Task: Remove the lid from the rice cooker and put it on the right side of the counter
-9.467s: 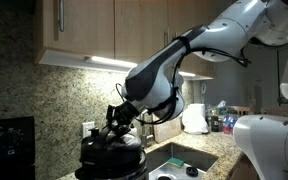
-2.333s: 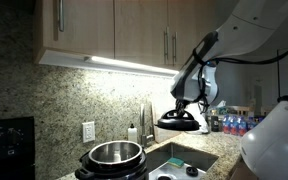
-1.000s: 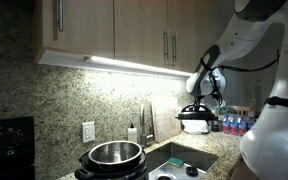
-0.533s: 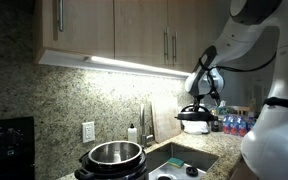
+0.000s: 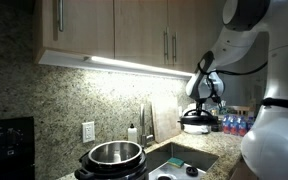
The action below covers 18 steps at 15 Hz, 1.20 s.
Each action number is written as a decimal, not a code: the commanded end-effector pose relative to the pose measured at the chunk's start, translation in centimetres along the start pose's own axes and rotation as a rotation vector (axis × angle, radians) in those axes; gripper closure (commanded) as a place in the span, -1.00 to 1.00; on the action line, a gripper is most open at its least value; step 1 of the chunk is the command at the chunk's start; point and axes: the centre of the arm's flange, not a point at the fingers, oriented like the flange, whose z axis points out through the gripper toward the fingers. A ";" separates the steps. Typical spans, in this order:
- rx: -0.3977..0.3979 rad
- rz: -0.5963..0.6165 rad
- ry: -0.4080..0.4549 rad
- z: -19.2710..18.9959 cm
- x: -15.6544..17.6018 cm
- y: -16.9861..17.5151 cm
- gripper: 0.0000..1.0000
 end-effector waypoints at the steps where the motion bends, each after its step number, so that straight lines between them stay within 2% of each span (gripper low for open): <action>1: -0.070 0.084 -0.010 0.2 -0.3 4.1 0.96; 9: -0.203 0.300 -0.092 3.6 -1.3 9.9 0.96; 18: -0.344 0.458 -0.243 8.8 -2.9 13.1 0.95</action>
